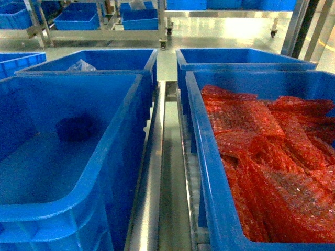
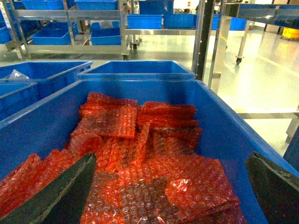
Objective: Pick blue part to blue bin on bottom shelf
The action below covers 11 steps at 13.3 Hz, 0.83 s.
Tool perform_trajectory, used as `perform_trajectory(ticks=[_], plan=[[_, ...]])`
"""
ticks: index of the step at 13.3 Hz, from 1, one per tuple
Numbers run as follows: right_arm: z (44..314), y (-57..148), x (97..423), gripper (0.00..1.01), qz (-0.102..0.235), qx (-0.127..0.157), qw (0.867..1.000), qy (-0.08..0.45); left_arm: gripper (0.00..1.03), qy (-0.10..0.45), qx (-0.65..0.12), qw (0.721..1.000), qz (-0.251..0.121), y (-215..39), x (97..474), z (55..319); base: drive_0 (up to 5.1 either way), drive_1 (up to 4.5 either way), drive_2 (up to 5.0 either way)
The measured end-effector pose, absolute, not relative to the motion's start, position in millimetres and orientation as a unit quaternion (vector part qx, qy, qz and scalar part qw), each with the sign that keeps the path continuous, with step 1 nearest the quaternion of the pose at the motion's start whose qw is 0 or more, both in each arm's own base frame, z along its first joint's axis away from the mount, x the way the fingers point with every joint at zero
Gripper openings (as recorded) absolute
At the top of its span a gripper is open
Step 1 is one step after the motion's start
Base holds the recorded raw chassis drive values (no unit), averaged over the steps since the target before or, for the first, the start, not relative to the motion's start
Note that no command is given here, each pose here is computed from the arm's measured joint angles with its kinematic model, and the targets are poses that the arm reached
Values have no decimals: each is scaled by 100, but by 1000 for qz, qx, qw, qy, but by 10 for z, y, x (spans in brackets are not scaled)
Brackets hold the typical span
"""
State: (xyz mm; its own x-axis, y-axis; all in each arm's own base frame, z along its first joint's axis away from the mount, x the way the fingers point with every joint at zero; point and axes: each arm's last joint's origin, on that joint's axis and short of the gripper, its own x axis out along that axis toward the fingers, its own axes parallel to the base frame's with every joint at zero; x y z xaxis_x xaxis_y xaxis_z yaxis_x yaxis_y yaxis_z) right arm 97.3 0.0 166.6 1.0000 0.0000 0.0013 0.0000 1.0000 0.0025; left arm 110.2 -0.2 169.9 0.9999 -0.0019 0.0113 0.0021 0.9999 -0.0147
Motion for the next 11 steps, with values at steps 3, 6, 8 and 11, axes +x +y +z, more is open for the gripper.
perform_trajectory(ticks=[3,6,8,11], plan=[[1666,0,973,98,0,1,1000,-1,2,16,-7,1000,0,-2,1028,1648,0,0,0],[1667,0,973,98,0,1,1000,-1,2,3,-7,1000,0,-1,975,1658,0,0,0],[1666,0,973,98,0,1,1000,-1,2,1,-7,1000,-1,-2,975,1663,0,0,0],[1666,0,973,98,0,1,1000,-1,44,0,-7,1000,-1,-2,975,1664,0,0,0]])
